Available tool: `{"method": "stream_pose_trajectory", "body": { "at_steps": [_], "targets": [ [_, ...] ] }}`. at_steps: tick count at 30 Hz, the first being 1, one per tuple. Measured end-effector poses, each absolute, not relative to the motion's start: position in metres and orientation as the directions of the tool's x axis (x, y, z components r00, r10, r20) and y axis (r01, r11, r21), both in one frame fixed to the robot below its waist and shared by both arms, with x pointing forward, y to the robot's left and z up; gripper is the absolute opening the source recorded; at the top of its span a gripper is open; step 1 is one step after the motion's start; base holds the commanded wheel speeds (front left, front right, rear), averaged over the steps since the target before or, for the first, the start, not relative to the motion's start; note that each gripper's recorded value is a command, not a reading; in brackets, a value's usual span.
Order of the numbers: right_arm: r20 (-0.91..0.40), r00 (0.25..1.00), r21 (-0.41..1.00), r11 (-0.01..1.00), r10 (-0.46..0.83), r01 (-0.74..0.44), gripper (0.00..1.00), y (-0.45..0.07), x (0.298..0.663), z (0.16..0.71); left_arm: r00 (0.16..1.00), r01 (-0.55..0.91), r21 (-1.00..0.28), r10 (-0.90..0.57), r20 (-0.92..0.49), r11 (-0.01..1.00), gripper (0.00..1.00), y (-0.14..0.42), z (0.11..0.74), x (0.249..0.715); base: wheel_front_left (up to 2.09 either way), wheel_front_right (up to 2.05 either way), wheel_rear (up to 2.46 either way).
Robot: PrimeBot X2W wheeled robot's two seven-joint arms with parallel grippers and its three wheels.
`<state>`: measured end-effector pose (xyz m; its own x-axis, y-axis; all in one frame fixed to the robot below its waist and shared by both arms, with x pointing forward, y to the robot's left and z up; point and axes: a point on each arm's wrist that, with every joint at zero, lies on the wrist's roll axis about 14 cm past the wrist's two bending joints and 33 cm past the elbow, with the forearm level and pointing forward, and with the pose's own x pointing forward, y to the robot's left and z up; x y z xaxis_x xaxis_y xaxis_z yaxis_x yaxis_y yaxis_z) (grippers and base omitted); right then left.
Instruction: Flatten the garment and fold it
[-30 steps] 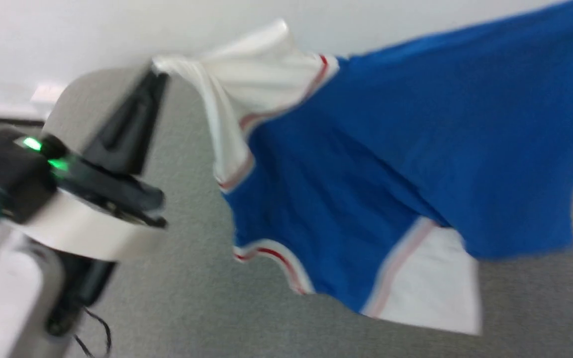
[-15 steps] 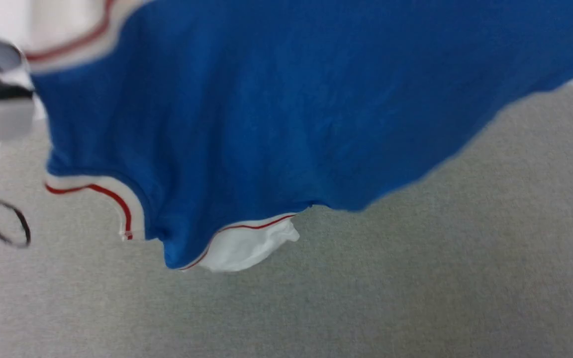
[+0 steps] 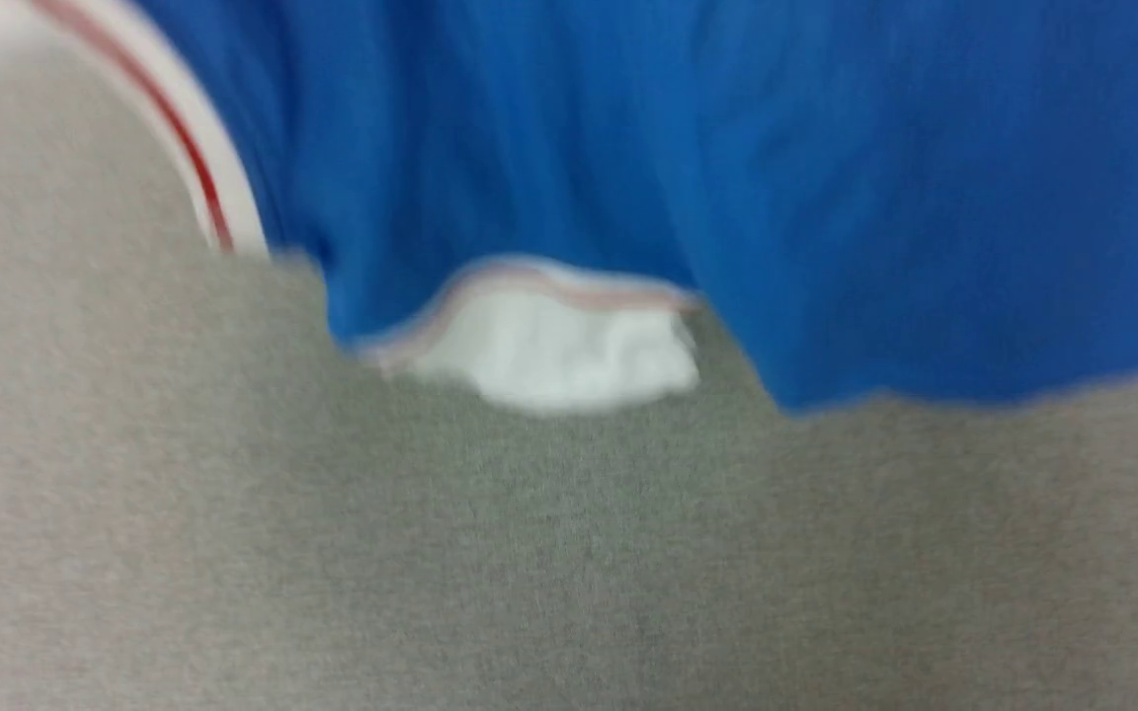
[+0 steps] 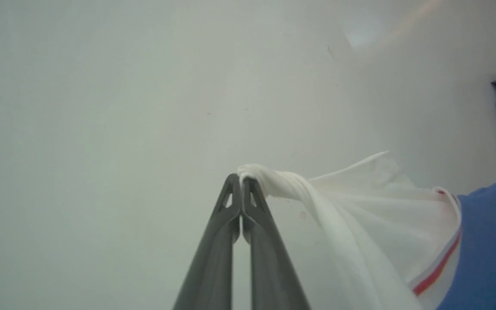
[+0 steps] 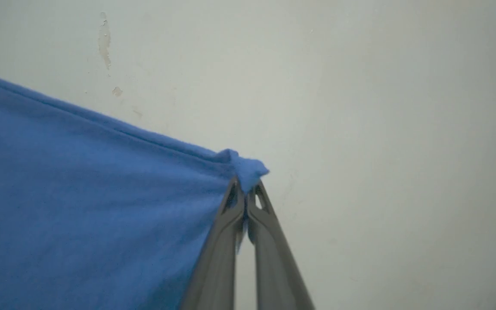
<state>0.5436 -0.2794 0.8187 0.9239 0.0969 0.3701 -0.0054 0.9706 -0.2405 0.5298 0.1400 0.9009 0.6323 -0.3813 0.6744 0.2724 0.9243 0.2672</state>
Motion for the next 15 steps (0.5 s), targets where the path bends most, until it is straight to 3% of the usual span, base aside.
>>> {"method": "stream_pose_trajectory", "body": {
  "at_steps": [7, 15],
  "targets": [
    [0.344, 0.937, -0.209, 0.978, 0.060, 0.014, 0.00, -0.281, 0.626, 0.773, 0.676, 0.237, 0.235, -0.334, 0.657, 0.943, 0.00, 0.137, 0.870, 0.621, 0.00, 0.00, 0.00],
    [0.325, 0.944, -0.195, 0.981, 0.052, 0.013, 0.00, -0.273, 0.687, 0.715, 0.642, 0.192, 0.216, -0.289, 0.710, 0.957, 0.00, 0.144, 0.841, 0.673, 0.00, 0.00, 0.00]
  ]
}}
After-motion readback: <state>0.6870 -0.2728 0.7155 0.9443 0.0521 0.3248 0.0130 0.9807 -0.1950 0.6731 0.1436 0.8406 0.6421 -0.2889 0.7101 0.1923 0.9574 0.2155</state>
